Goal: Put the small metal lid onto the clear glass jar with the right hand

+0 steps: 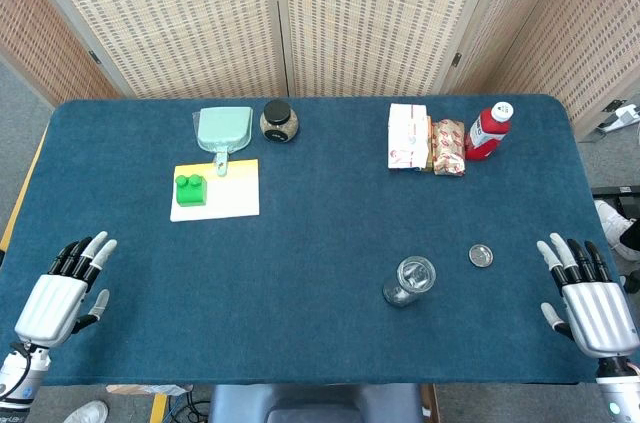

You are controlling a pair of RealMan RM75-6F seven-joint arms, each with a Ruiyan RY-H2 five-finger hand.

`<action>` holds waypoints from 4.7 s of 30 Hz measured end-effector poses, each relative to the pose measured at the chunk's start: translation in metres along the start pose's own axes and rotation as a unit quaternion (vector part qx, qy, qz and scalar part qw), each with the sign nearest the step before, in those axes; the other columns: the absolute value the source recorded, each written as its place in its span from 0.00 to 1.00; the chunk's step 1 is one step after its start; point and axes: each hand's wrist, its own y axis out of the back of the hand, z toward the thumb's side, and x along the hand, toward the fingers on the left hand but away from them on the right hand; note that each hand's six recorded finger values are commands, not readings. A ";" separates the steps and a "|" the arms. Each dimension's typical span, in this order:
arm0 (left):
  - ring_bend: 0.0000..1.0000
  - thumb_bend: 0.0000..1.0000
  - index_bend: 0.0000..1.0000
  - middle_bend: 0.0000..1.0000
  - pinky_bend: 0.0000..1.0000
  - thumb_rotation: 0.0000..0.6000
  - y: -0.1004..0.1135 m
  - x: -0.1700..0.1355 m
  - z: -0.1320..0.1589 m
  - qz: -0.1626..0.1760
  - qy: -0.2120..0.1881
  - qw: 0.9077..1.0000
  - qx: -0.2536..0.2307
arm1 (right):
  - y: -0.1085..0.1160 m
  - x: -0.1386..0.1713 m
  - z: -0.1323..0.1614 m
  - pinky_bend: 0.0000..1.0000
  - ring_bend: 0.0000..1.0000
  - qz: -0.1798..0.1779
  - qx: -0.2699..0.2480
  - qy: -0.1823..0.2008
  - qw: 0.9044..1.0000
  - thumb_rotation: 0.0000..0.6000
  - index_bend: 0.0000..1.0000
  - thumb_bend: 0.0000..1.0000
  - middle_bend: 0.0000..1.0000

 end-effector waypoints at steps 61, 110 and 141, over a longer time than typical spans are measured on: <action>0.00 0.47 0.00 0.00 0.09 1.00 0.018 -0.006 0.001 0.031 -0.012 0.999 -0.016 | -0.065 -0.139 0.011 0.00 0.00 0.193 -0.005 0.006 0.981 1.00 0.41 0.32 0.00; 0.00 0.47 0.00 0.00 0.08 1.00 0.036 -0.012 -0.002 0.068 -0.040 0.996 -0.044 | -0.105 -0.176 0.040 0.00 0.00 0.227 0.004 0.032 0.973 1.00 0.57 0.34 0.00; 0.00 0.47 0.00 0.00 0.09 1.00 0.045 -0.015 0.000 0.091 -0.059 0.992 -0.057 | -0.103 -0.179 0.043 0.00 0.00 0.229 0.034 0.032 0.972 1.00 0.63 0.35 0.02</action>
